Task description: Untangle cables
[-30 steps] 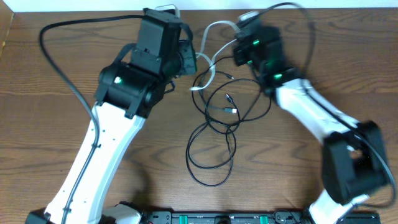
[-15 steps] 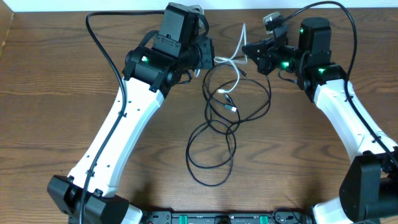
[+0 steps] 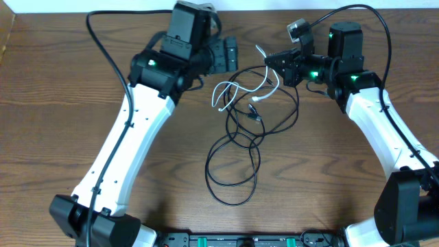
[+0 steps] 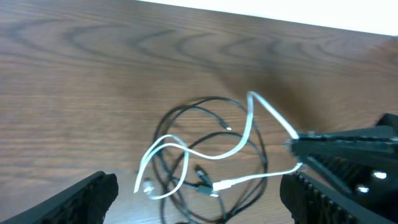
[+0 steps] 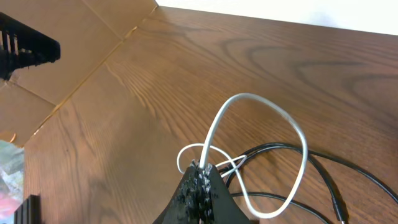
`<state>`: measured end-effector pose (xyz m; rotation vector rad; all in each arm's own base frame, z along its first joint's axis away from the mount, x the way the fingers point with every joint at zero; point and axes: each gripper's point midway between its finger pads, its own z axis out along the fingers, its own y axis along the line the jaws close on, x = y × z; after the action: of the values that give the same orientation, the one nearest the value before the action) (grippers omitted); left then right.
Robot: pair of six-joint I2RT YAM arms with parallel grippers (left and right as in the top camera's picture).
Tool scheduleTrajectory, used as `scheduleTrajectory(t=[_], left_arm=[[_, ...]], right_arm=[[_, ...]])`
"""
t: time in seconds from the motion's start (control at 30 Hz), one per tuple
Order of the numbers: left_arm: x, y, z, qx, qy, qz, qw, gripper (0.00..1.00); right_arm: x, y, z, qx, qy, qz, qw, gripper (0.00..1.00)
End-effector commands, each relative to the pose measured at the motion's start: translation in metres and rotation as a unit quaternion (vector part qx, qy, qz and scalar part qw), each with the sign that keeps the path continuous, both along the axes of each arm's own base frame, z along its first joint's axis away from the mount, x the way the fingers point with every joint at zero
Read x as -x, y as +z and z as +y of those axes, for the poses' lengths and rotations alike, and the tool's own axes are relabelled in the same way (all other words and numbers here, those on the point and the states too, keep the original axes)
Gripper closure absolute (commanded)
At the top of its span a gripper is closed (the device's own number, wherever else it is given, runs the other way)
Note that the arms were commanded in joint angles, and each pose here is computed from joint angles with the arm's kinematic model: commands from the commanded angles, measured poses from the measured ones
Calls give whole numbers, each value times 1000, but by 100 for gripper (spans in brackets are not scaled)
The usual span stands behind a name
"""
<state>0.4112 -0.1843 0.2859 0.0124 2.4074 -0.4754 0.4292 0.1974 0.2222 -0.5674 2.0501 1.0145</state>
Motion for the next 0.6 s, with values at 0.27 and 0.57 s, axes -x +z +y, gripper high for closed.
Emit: scheduleTrajectory(t=[0.27,0.57], left_arm=[[36,42,92,-15,81,-16,997,10],[57,29,121,-37,103,30,994,10]], right_arm=[[4,-29,11,88,-54,26,994,99],[-13,-6,-2,76,-133,15,988,99]])
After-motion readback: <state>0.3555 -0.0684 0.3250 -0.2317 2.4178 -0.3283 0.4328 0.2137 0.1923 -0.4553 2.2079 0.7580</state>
